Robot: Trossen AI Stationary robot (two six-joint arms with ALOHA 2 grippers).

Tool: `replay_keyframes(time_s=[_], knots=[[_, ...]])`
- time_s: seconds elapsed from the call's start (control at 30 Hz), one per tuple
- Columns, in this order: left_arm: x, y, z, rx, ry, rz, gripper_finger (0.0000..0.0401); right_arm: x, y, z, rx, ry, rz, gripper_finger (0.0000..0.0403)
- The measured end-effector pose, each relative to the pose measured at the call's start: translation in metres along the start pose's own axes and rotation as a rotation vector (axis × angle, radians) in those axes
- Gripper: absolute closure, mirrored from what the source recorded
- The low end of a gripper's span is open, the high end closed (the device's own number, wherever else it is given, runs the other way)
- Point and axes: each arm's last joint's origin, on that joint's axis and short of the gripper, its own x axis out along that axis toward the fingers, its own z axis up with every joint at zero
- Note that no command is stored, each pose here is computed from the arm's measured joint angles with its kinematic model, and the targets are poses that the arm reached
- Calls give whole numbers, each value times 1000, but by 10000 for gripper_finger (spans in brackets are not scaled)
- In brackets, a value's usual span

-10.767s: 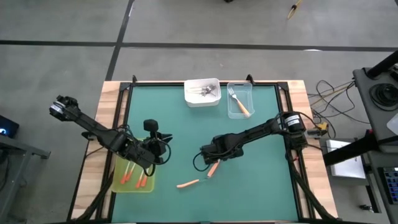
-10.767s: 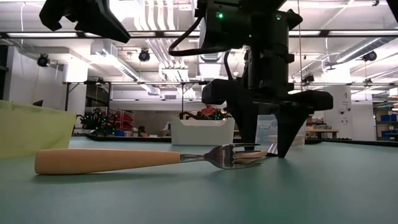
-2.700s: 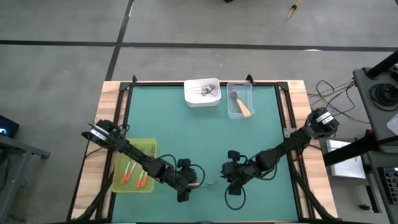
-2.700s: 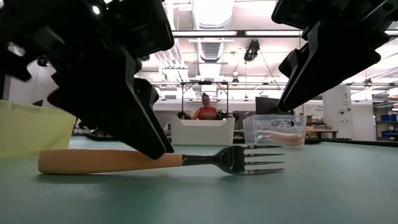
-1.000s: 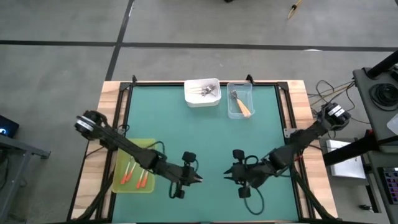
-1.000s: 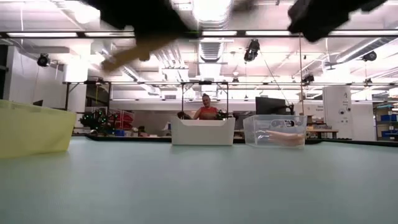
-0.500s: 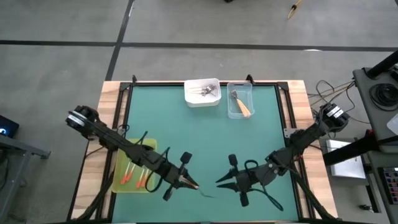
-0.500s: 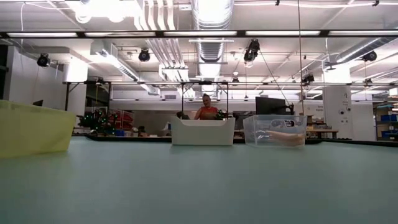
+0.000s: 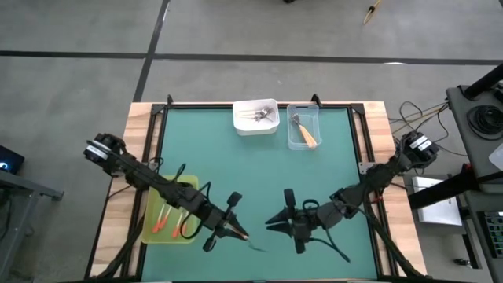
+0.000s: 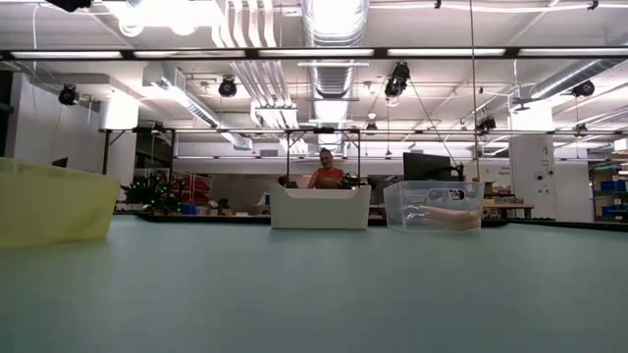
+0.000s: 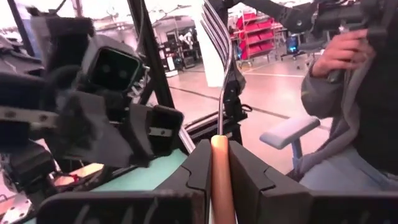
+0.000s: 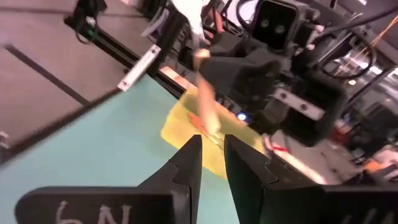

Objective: Sort silverware by color (type)
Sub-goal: Put the light orange fork into the transparent bin

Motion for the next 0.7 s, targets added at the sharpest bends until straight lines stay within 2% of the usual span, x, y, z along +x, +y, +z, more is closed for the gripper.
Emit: replay_keyframes(time_s=[0.07,0.13,0.2,0.27,0.57,0.7], knots=[[0,0,-2,-18,8,-42,383,1,-2,-1,-46,5,-7,344],[-1,-1,-2,-52,9,-141,383,1,-3,-1,-73,7,-12,344],[-3,-1,-2,-99,6,-234,383,1,-2,0,-68,1,-4,344],[-4,0,-1,-145,2,-282,383,2,-2,2,-61,-33,44,344],[-5,10,-8,-221,47,-312,383,18,-21,7,25,-131,171,343],[-5,15,-10,-242,60,-292,383,20,-23,10,29,-151,186,324]])
